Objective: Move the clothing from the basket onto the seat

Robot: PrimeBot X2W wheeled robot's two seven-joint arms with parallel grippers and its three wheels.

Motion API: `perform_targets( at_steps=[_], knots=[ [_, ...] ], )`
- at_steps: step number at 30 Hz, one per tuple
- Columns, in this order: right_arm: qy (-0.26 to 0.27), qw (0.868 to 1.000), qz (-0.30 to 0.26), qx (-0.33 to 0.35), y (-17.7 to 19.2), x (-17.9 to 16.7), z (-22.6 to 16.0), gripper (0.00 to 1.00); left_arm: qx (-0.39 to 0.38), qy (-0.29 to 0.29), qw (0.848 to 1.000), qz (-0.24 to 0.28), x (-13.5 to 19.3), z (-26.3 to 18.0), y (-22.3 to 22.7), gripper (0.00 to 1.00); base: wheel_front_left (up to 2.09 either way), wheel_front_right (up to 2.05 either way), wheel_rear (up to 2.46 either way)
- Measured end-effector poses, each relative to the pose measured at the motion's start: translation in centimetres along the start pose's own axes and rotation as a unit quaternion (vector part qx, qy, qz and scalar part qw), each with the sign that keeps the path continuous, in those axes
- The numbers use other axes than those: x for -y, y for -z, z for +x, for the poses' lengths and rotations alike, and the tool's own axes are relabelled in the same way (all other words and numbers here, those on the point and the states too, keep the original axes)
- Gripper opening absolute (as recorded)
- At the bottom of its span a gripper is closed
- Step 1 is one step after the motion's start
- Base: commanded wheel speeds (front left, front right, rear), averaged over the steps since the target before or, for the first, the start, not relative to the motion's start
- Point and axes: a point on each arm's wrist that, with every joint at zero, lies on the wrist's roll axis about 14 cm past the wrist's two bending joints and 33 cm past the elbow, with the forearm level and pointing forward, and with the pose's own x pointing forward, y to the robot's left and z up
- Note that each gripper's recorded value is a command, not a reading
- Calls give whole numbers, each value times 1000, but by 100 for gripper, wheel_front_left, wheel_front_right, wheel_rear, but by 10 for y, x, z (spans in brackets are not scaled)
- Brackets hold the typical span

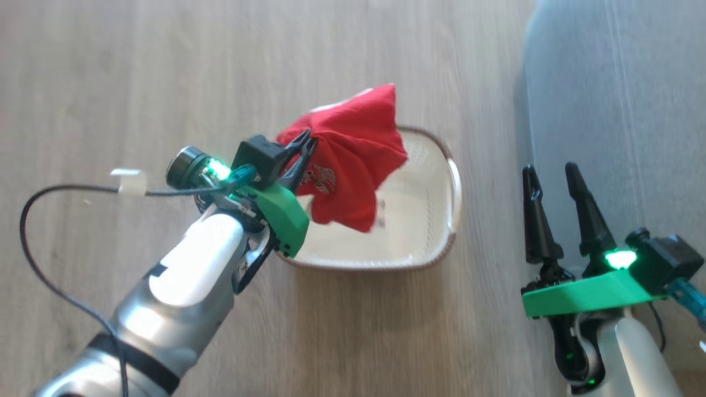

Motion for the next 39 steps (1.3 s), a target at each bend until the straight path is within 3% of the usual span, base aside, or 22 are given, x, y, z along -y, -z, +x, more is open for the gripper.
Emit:
perform_targets(
  at_steps=[6, 17, 30, 39],
  knots=[
    [-35, 999, 10, 24, -21, -29, -9, 100, 119, -69, 990, -4, -21, -46, -82, 0, 0, 0, 0],
    [-89, 995, 10, 43, -38, -70, -27, 100, 279, -160, 947, 0, -45, -131, -179, 0, 0, 0, 0],
    [-105, 993, 16, 55, -49, -83, -40, 100, 425, -171, 888, 34, -27, -198, -268, 0, 0, 0, 0],
    [-98, 993, 13, 62, -54, -78, -42, 100, 439, -118, 889, 53, 11, -202, -280, 0, 0, 0, 0]
  ],
)
